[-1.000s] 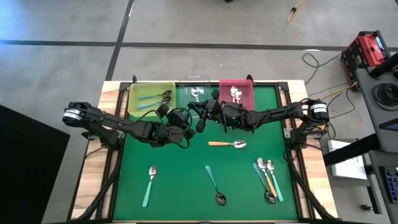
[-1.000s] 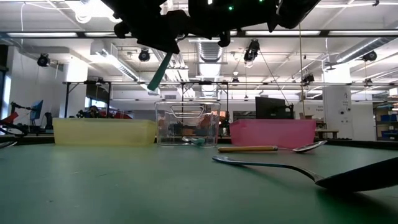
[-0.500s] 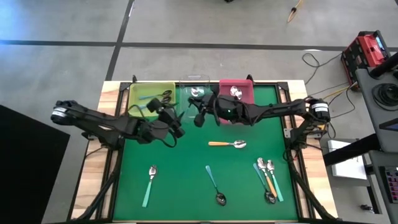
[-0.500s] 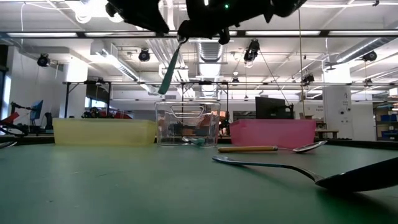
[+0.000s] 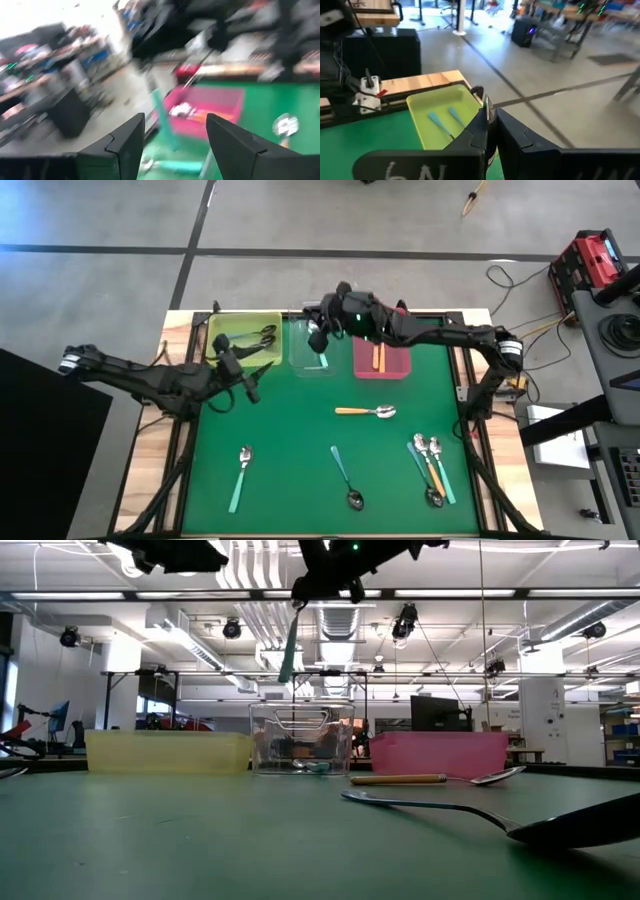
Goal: Sort silverware by color (type)
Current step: Put the green spoon into the transparent bin
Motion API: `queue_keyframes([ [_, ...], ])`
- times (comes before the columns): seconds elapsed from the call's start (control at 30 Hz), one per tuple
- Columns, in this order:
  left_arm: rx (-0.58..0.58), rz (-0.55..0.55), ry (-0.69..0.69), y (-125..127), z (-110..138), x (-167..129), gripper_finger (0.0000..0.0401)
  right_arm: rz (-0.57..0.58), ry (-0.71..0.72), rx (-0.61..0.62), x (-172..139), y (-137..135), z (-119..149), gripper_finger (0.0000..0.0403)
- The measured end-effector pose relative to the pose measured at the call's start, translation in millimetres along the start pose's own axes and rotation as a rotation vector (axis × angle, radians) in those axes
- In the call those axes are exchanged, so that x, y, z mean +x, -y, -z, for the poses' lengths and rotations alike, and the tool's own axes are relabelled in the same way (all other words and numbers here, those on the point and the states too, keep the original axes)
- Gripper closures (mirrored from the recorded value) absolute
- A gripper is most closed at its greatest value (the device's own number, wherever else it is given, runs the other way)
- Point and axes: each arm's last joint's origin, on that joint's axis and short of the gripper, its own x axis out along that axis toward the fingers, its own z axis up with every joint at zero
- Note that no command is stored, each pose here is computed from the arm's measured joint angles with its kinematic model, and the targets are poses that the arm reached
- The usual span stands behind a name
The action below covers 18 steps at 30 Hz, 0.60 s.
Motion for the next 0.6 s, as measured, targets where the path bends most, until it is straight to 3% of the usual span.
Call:
queue_keyframes([
  [0.17,0.030,0.113,0.160,-13.6,11.3,-18.6,0.0207,-0.098,-0.011,0.070,19.5,33.8,-1.3,0.0390],
  [0.3,-0.023,0.116,0.253,-29.4,7.8,-33.4,0.0207,-0.161,-0.009,0.132,35.6,61.6,2.4,0.0390],
  [0.6,-0.028,0.106,0.276,-51.8,12.1,-54.6,0.0207,-0.212,-0.097,0.199,83.1,93.8,30.8,0.0390],
])
